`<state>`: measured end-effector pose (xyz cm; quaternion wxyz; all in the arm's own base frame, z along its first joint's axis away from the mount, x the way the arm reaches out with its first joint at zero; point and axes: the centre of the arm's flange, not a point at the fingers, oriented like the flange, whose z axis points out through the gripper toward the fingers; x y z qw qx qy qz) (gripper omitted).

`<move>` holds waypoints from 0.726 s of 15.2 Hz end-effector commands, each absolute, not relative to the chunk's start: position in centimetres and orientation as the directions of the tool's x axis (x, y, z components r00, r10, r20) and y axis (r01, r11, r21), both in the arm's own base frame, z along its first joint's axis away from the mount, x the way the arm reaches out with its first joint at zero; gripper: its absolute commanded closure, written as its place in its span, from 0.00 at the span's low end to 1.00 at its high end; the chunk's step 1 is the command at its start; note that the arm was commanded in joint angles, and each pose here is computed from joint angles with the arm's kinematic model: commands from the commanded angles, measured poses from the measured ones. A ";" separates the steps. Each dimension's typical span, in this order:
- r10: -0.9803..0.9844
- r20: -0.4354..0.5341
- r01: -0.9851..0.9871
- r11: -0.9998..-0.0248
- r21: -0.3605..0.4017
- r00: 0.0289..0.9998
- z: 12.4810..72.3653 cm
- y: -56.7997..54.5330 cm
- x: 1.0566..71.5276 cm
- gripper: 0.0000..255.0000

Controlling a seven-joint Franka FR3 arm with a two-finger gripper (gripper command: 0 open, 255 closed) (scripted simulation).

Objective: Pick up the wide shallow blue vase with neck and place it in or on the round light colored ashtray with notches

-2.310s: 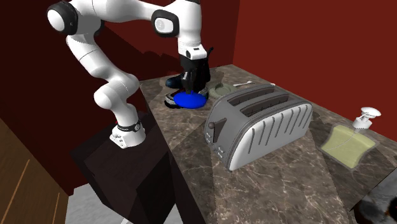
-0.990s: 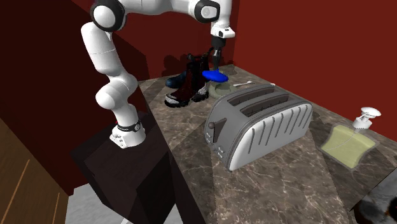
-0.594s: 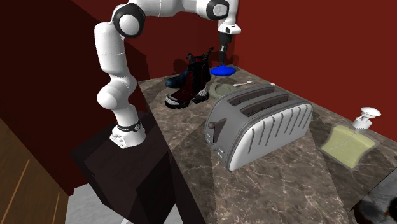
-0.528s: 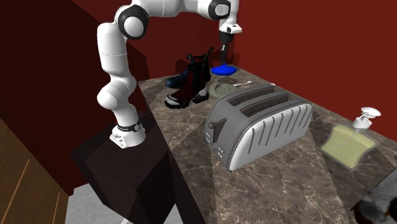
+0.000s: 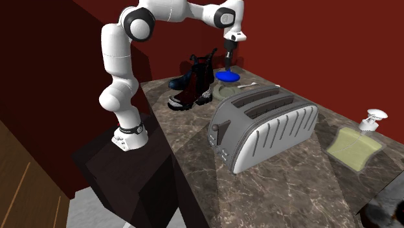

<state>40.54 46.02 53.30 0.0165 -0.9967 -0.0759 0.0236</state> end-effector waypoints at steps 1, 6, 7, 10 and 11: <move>0.152 -0.044 0.151 -0.988 -0.037 0.987 52.2 46.1 40.6 1.00; 0.152 -0.044 0.151 -0.988 -0.037 0.987 49.6 46.1 40.6 1.00; 0.152 -0.044 0.151 -0.988 -0.037 0.987 49.1 46.1 40.6 1.00; 0.152 -0.044 0.151 -0.988 -0.037 0.987 47.5 46.1 40.6 1.00; 0.152 -0.044 0.151 -0.988 -0.037 0.987 47.0 46.1 40.6 1.00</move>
